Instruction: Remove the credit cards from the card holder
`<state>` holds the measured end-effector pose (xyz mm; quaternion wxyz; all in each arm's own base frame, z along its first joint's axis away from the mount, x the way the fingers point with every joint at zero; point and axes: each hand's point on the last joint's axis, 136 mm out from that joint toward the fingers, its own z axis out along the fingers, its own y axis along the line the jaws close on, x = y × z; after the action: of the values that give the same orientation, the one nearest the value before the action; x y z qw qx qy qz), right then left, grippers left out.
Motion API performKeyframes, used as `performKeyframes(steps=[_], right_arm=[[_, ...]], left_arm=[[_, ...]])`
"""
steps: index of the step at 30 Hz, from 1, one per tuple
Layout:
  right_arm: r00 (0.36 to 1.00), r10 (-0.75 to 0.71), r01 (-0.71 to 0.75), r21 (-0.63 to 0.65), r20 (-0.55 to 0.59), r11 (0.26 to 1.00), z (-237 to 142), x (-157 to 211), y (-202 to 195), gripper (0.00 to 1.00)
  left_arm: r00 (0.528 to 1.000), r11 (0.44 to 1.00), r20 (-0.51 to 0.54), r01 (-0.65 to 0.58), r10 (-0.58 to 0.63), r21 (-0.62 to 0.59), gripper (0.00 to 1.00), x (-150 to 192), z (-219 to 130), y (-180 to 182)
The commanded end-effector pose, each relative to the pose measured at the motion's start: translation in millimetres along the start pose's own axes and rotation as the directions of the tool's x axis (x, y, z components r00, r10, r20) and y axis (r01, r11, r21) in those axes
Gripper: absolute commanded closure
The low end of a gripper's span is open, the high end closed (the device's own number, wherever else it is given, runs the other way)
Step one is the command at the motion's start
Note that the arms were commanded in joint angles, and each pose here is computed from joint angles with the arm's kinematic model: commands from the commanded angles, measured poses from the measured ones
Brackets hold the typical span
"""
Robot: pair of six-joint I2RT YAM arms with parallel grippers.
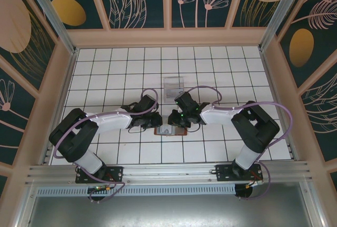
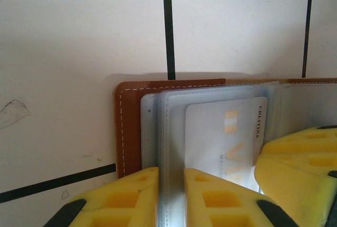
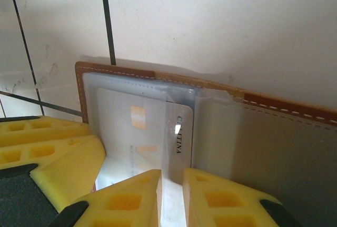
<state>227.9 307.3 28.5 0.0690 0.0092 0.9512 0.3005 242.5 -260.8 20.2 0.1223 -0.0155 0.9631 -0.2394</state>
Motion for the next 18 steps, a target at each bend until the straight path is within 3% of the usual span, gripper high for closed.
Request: performKeyframes(steps=[1, 18], right_arm=[[1.0, 0.0, 0.0, 0.035, -0.007, 0.999, 3.8, 3.8, -15.6, 0.81], [1.0, 0.011, -0.011, 0.026, 0.01, 1.0, -1.4, 3.2, -16.2, 0.81]], left_arm=[[0.993, 0.983, -0.113, 0.001, -0.022, -0.182, 0.81, 34.9, 12.0, 50.1], [0.992, 0.981, -0.123, 0.002, -0.026, -0.194, 0.81, 36.8, 14.5, 53.1]])
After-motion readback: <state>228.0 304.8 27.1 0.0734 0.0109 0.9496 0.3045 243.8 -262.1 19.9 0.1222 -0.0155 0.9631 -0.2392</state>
